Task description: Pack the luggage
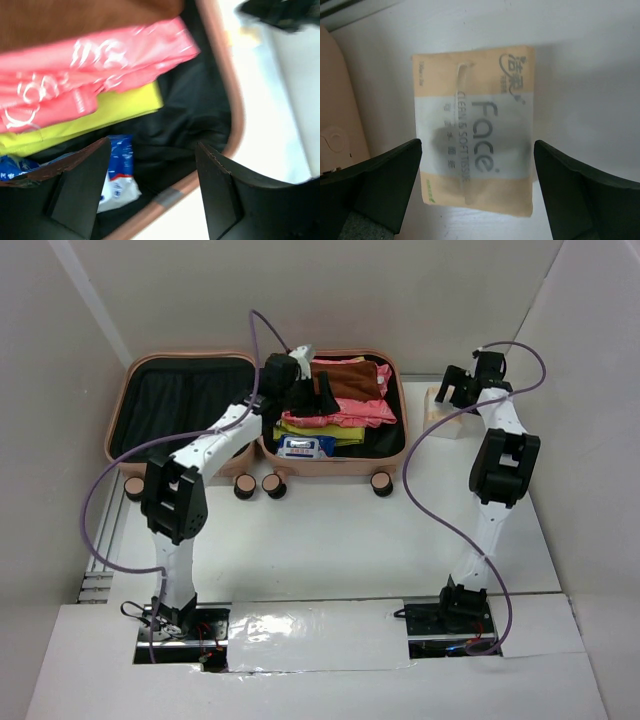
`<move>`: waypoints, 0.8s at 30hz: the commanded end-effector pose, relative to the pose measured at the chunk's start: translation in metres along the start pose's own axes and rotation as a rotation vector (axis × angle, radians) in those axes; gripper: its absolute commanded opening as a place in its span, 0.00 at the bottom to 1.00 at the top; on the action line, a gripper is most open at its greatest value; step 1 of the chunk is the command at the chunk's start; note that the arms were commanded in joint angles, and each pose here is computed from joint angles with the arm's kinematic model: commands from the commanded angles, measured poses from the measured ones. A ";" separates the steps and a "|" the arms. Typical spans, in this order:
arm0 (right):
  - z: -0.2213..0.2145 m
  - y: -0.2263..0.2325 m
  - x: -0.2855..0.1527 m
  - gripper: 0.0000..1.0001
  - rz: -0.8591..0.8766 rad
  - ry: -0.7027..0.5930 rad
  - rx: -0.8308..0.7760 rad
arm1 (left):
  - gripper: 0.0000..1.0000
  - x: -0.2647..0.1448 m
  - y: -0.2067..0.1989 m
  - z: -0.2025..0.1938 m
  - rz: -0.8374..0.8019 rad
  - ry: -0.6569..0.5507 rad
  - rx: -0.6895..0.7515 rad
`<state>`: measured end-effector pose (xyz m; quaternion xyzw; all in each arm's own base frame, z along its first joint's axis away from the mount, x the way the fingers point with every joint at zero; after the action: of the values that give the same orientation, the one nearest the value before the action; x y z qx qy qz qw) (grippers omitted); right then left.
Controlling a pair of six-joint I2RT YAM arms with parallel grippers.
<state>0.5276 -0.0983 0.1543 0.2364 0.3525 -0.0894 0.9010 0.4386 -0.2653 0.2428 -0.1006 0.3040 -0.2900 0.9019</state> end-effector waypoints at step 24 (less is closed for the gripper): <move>0.036 -0.028 -0.039 0.95 0.272 -0.110 0.102 | 0.82 -0.014 -0.027 0.005 -0.176 0.010 0.077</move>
<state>0.5048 -0.1447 0.1424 0.3294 0.3239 -0.0461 0.8857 0.4206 -0.2738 0.2556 -0.0970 0.3054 -0.3545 0.8784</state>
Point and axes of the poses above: each gripper's point midway between its finger pads, its own x axis out along the fingers, its own y axis along the line the jaws close on, z = x × y, the point moved 8 cm from there along -x, back along the fingers, and after that the axes turned 11 degrees about x, right-handed, at the moved point
